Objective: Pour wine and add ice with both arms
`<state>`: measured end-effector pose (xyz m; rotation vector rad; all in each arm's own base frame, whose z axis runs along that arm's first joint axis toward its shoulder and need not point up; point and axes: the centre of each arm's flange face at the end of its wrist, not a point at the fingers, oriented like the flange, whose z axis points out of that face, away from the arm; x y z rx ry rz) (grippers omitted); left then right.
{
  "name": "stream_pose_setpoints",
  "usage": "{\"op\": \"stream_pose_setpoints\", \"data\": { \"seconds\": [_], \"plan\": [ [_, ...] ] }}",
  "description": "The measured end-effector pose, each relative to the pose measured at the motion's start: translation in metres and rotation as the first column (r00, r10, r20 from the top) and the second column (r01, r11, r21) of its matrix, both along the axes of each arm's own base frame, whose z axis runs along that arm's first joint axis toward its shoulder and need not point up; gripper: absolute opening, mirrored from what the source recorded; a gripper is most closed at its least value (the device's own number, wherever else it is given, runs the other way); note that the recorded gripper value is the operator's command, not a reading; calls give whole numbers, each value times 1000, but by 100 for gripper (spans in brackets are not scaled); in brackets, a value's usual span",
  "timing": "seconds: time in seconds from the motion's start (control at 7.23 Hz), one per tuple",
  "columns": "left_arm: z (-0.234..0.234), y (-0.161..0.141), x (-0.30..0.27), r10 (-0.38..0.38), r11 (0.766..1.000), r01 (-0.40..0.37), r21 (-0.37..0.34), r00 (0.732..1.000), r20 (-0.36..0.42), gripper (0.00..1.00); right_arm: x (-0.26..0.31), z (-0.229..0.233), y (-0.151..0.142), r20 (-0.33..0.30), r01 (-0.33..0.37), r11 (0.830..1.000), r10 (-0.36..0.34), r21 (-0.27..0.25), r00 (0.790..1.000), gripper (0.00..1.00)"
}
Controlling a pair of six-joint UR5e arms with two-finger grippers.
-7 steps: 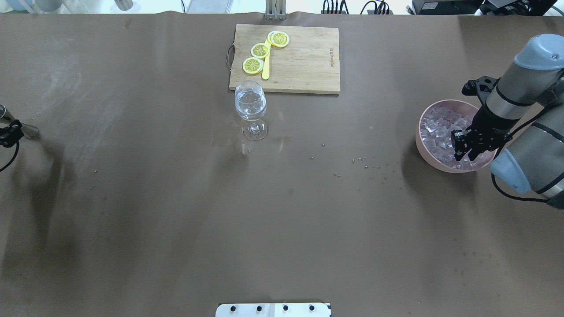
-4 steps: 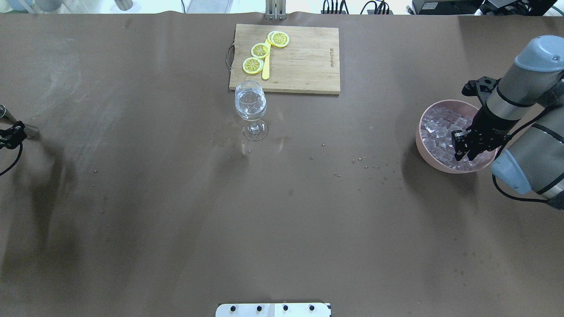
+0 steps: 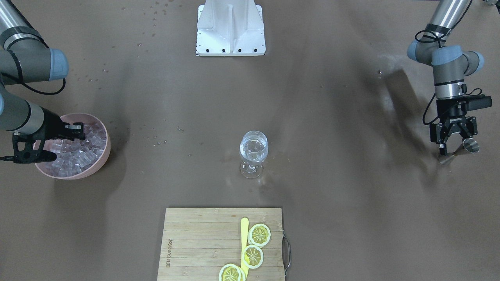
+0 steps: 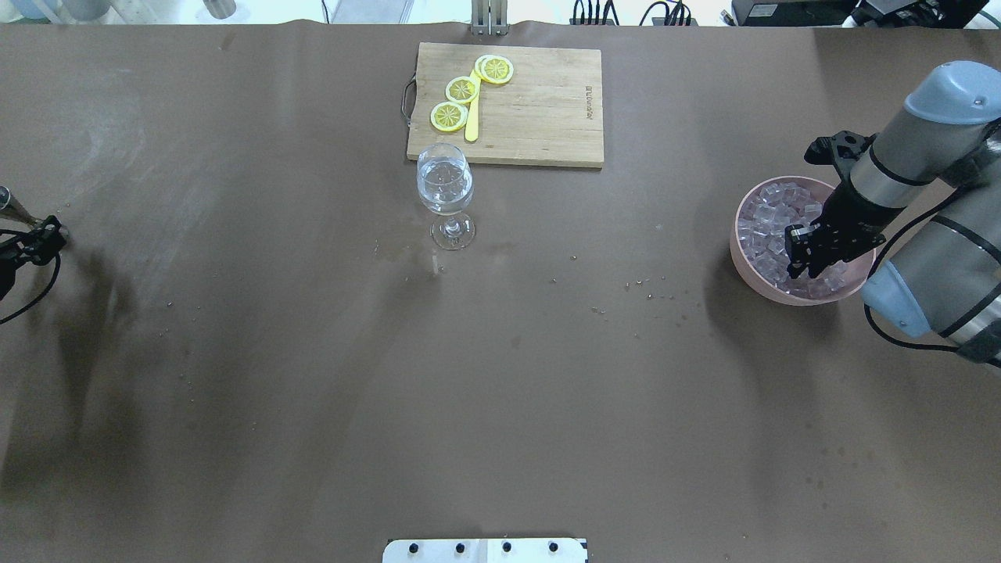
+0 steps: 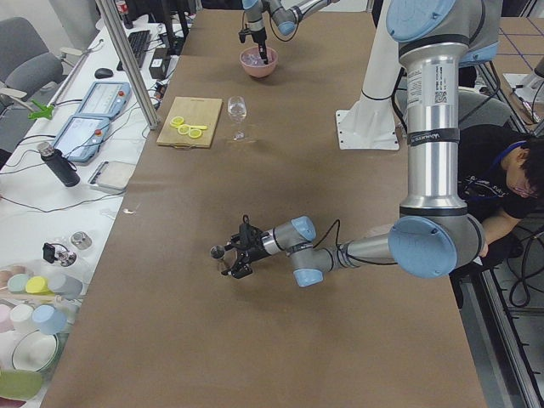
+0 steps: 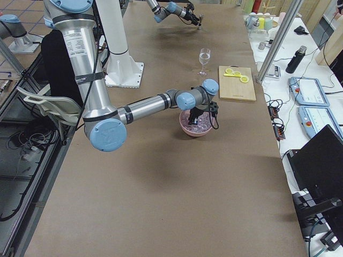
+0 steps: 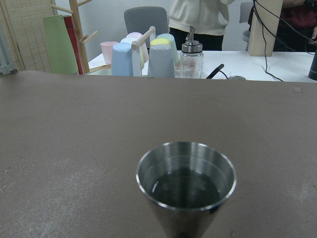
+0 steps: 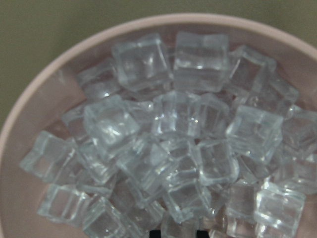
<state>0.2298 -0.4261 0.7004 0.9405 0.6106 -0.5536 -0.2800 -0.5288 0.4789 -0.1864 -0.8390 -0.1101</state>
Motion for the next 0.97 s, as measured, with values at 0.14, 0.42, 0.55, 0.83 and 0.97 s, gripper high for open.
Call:
{"op": "stream_pose_setpoints", "data": {
  "seconds": [0.14,0.42,0.55,0.83,0.97],
  "plan": [
    [-3,-2,3,0,1000,0,4,1000,-4,82,3,-13,-3,-2,-6,1000,6,-7,1000,0],
    [-10,-9,11,1,1000,-1,11,1000,-11,75,10,-29,-7,-5,-15,1000,15,-11,1000,0],
    [-13,-11,14,1,1000,-1,13,1000,-13,74,13,-32,-8,-4,-19,1000,19,-9,1000,0],
    [-10,-10,12,3,1000,-3,8,1000,-12,74,25,-35,-14,-3,-39,999,39,-7,999,0],
    [-9,-8,10,4,1000,-4,6,1000,-12,74,30,-40,-16,-4,-47,999,47,-7,999,0]
  ]
}}
